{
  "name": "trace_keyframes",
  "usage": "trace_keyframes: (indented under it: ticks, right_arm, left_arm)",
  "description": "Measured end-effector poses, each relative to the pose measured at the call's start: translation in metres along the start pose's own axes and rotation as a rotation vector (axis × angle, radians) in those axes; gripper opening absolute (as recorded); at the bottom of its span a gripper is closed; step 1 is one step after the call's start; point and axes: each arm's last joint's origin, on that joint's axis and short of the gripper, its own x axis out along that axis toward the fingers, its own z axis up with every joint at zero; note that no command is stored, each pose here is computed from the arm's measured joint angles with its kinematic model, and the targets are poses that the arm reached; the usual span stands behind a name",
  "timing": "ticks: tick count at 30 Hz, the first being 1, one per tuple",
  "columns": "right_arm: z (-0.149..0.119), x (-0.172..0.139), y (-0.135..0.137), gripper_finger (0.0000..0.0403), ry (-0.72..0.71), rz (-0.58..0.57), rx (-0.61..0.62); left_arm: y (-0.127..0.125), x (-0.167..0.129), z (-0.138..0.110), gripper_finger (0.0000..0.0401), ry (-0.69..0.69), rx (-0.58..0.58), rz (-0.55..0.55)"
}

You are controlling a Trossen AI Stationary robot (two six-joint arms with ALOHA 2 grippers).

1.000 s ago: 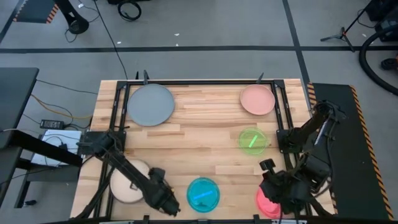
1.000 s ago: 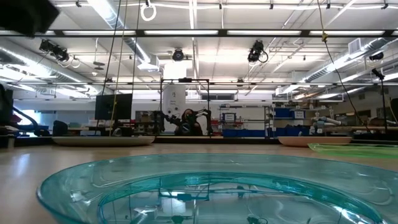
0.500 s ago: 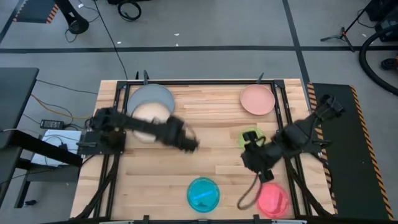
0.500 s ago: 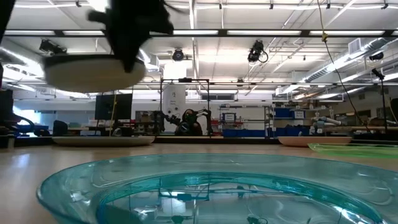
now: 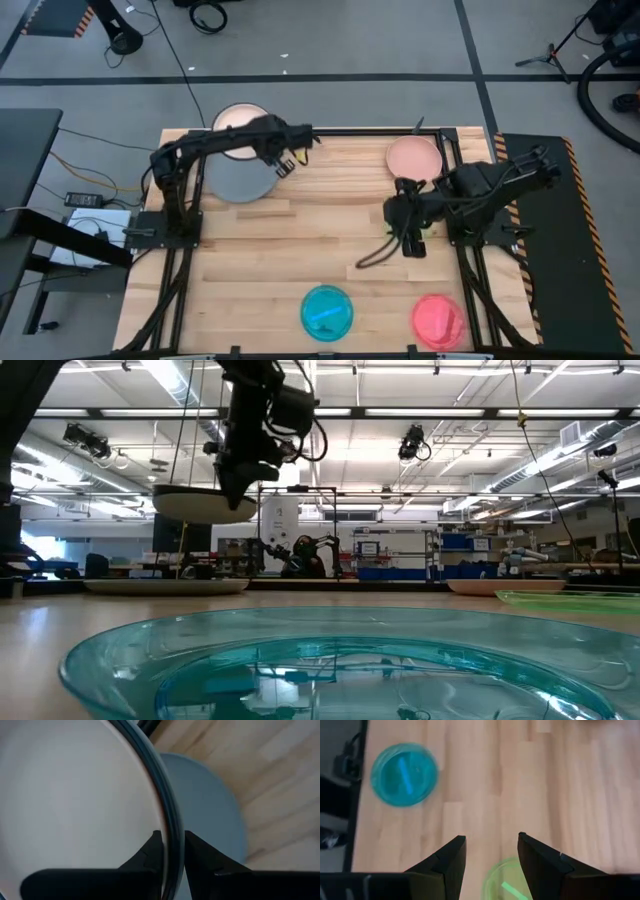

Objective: Stack plastic plates
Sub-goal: Stack the stacked plates on the gray plate

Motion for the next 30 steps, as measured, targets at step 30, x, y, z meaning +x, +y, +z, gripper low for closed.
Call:
trace_keyframes:
  ticks: [30]
  right_arm:
    - [-0.003,0.004,-0.075,0.0185,0.107,-0.297,0.39]
  left_arm:
    - [-0.017,0.1,-0.041,0.0059,0.135,0.008,-0.164]
